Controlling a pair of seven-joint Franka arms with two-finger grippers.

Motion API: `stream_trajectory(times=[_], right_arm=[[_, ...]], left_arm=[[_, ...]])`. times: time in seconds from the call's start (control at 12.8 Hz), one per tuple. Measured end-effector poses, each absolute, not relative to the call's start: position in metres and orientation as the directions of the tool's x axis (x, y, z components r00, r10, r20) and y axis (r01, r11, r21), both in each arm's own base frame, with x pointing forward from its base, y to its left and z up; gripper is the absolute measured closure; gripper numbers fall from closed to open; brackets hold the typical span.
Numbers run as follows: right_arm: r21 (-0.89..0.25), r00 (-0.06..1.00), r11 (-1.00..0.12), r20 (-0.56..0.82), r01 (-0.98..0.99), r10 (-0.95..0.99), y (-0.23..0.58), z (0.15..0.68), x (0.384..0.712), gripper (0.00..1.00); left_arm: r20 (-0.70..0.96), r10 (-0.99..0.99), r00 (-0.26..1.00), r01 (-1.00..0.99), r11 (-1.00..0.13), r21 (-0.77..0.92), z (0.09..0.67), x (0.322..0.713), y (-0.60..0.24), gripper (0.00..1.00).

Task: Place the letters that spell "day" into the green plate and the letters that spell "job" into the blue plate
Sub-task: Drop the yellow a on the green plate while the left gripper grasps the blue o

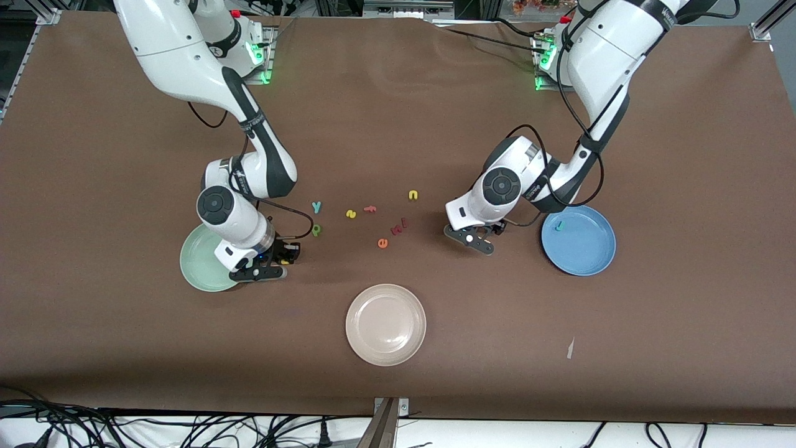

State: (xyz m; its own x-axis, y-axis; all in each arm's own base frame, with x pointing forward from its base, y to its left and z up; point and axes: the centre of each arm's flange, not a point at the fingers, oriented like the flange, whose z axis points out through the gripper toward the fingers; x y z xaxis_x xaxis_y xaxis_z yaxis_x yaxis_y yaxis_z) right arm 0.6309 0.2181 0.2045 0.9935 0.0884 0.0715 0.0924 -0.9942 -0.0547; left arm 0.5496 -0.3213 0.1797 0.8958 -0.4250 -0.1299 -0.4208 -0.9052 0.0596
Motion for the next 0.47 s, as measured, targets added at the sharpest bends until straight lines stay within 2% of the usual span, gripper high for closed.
stream_trajectory(times=[0.08, 0.23, 0.31, 0.39, 0.47], right_arm=[[-0.039, 0.992, -0.993, 0.065, 0.109, 0.106, 0.214, 0.224, 0.632, 0.71], [-0.019, 0.987, -0.988, 0.053, 0.154, 0.152, 0.187, 0.266, 0.638, 0.7], [-0.016, 0.982, -0.983, 0.054, 0.184, 0.183, 0.163, 0.28, 0.643, 0.7], [-0.013, 0.976, -0.978, 0.053, 0.21, 0.209, 0.136, 0.285, 0.647, 0.7], [-0.01, 0.972, -0.973, 0.047, 0.231, 0.23, 0.109, 0.284, 0.649, 0.66]], left_arm=[[-0.13, -0.425, 0.896, -0.421, -0.905, 0.06, 0.179, 0.549, -0.321, 0.15], [-0.132, -0.425, 0.895, -0.421, -0.905, 0.061, 0.177, 0.549, -0.322, 0.35], [-0.134, -0.425, 0.895, -0.421, -0.905, 0.062, 0.176, 0.548, -0.321, 0.48], [-0.135, -0.425, 0.895, -0.421, -0.905, 0.062, 0.175, 0.548, -0.321, 0.56], [-0.133, -0.425, 0.895, -0.42, -0.905, 0.063, 0.174, 0.548, -0.322, 0.56]])
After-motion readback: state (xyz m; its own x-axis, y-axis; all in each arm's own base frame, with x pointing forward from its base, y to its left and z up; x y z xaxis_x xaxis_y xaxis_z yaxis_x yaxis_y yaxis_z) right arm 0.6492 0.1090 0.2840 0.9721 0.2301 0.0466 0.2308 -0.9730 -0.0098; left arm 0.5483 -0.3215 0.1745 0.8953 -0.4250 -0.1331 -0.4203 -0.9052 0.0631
